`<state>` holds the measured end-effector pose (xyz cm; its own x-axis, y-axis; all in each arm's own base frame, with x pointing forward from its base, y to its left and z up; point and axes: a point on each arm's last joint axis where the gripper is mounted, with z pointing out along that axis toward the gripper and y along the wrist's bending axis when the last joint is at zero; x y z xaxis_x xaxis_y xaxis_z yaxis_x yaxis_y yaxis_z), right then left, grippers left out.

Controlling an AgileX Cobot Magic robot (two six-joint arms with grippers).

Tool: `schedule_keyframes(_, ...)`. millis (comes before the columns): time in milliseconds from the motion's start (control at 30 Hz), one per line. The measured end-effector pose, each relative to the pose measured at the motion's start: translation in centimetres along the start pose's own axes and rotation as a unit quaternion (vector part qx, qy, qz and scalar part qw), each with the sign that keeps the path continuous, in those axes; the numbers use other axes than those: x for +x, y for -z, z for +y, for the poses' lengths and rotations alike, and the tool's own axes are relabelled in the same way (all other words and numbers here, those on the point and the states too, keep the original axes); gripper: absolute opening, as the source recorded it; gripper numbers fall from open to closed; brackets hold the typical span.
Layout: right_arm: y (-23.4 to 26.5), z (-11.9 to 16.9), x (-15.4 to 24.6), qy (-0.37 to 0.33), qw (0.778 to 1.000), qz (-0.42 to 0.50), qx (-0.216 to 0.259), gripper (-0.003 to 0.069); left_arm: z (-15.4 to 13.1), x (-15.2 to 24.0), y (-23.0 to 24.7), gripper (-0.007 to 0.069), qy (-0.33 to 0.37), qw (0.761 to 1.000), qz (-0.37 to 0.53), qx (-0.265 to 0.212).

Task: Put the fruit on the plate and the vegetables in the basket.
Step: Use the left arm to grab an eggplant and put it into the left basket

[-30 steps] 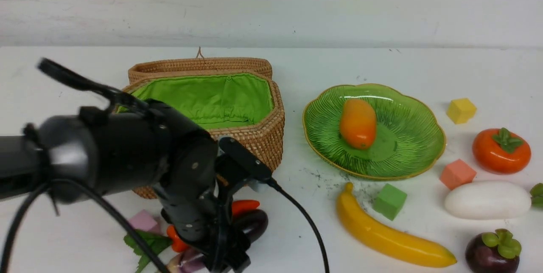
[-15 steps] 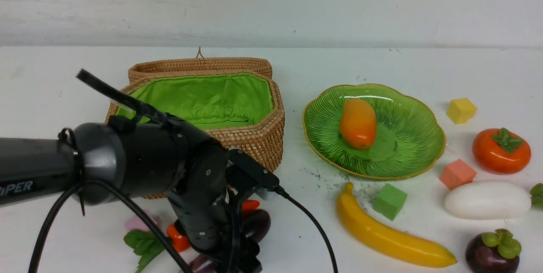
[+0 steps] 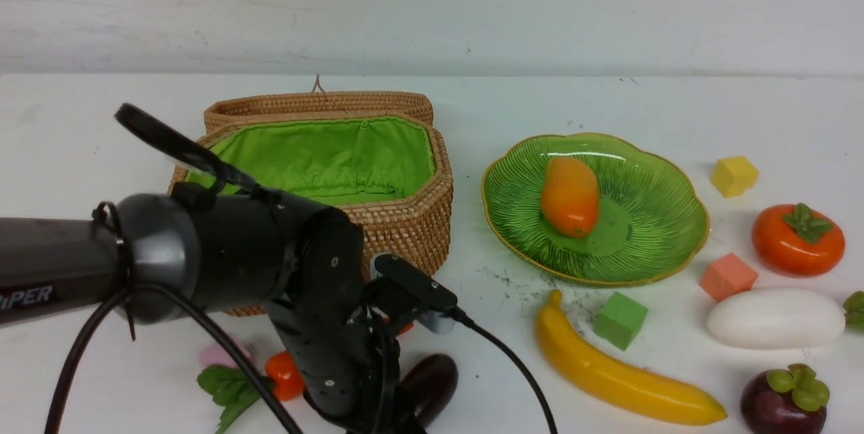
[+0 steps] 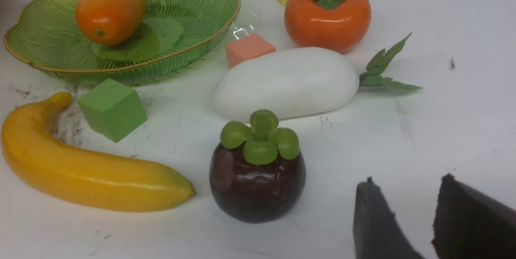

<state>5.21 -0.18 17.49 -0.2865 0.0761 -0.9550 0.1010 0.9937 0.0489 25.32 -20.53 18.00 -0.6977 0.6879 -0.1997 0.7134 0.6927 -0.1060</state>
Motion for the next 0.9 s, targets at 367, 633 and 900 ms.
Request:
schedule_keyframes(367,0.0,0.0,0.0,0.0,1.0,0.0,0.0,0.0245,-0.9,0.4,1.8,0.0288,-0.012,0.999,-0.004,0.033)
schedule_keyframes(633,0.0,0.0,0.0,0.0,1.0,0.0,0.0,0.0245,-1.6,0.7,4.6,0.0288,-0.038,0.998,-0.039,0.04)
schedule_keyframes(900,0.0,0.0,0.0,0.0,1.0,0.0,0.0,0.0245,-2.6,1.5,8.4,0.0288,-0.127,0.989,-0.052,0.055)
